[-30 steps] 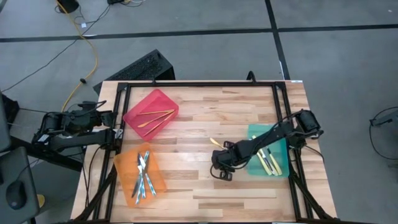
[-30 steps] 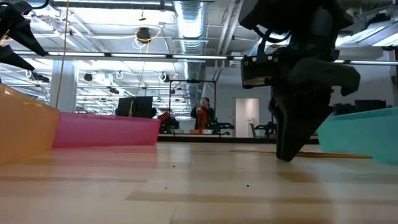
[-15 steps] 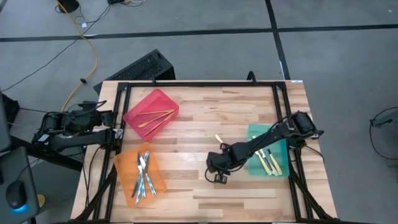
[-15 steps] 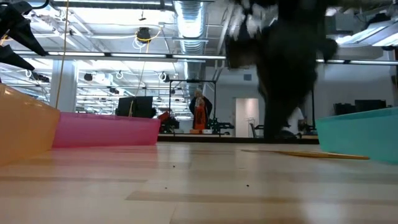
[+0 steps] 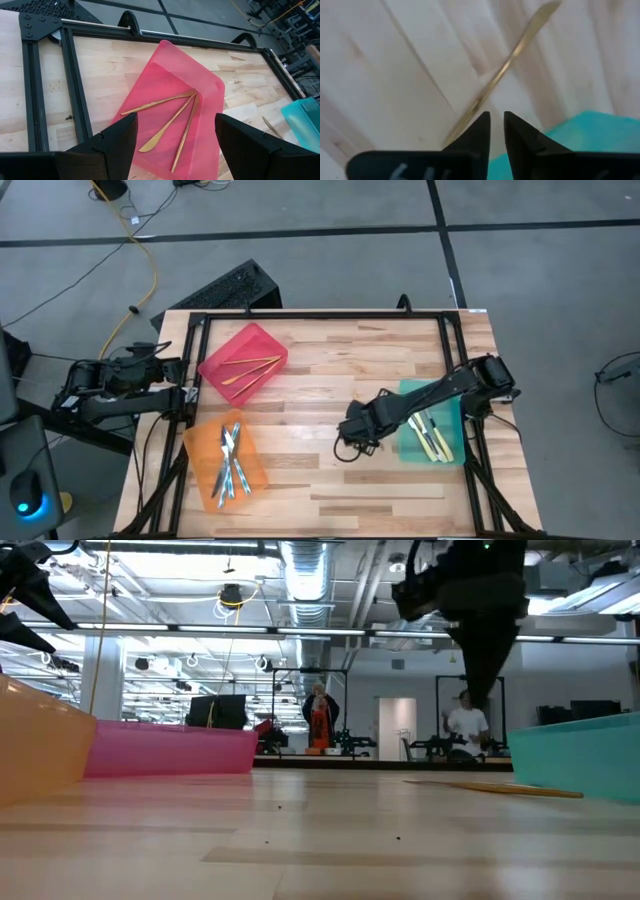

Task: Sort silverware by color (type)
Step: Put the gold knife into the red bin

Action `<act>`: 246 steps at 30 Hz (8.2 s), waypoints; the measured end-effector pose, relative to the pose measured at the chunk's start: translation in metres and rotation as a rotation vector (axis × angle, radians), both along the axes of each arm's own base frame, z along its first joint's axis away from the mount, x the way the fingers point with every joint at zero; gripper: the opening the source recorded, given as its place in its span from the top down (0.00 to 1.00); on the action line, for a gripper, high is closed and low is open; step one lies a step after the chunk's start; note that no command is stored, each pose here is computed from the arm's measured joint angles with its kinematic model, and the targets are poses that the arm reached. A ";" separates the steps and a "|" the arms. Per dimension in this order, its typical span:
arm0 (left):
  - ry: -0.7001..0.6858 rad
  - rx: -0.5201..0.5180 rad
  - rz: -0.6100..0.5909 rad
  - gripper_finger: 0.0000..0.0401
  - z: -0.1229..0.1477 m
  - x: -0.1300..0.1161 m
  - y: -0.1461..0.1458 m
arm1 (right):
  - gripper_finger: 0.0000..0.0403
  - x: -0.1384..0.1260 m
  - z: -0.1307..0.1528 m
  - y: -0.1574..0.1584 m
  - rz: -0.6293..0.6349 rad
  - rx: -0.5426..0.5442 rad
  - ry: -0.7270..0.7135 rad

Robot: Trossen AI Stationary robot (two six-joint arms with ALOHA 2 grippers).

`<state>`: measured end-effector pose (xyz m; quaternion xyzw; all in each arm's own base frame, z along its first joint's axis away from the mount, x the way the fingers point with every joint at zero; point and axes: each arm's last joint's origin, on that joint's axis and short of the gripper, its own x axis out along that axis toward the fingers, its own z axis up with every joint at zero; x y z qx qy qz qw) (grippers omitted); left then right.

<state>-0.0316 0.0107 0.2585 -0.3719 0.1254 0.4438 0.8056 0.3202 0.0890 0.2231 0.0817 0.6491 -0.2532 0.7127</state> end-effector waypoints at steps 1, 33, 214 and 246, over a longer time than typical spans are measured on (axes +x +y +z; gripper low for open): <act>0.000 0.000 0.000 0.38 0.000 0.000 0.000 | 0.78 -0.002 0.002 -0.001 -0.002 -0.017 -0.014; 0.002 0.000 -0.003 0.38 0.000 0.000 0.000 | 0.45 -0.015 -0.085 -0.040 -0.291 0.214 -0.141; 0.002 0.001 -0.002 0.38 0.000 0.000 0.000 | 0.58 0.073 -0.036 0.080 0.270 -0.295 -0.738; 0.001 0.001 -0.003 0.38 0.000 0.000 0.000 | 0.56 0.029 -0.124 0.039 0.292 -0.147 -1.006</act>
